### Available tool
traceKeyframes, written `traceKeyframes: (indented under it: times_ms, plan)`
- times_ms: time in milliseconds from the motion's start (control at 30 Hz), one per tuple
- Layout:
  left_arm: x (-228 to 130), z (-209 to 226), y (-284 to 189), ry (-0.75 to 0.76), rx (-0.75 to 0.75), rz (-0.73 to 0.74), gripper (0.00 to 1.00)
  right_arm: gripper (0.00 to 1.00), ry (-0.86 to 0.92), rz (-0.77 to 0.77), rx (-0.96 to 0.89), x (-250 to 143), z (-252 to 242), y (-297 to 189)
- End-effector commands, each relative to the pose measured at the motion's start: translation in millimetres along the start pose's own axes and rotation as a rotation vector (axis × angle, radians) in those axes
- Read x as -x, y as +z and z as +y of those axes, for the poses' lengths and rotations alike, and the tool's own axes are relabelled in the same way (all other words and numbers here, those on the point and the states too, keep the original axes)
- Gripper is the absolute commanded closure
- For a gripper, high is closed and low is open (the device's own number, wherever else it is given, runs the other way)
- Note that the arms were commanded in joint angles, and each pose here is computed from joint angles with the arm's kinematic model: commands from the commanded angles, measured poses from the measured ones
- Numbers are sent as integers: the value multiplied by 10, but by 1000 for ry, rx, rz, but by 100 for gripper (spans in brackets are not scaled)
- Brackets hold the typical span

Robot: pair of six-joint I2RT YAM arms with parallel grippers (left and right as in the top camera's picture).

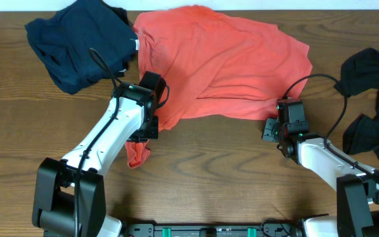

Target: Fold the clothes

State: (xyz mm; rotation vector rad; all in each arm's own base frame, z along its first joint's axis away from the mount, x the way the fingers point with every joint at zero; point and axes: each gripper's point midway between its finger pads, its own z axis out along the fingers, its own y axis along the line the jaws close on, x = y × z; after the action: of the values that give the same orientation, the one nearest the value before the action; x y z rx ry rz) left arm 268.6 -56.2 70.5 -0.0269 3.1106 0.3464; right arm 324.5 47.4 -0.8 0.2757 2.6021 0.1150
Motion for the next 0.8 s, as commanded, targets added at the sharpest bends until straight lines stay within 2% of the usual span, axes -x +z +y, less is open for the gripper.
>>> traceKeyframes:
  times_ms: [0,567,667,700,767]
  plan:
    - [16,37,-10,-15,17,-12,94,62,16,21,-8,-83,-7,52]
    - [44,27,-10,-18,12,-23,94,66,34,-18,29,-21,73,337]
    - [45,26,-10,-18,12,-23,94,78,38,-9,60,-33,127,337]
    - [47,26,-10,-18,12,-24,94,96,43,-8,73,-30,151,335]
    - [51,25,-10,-19,12,-26,94,99,68,-4,86,-35,174,333]
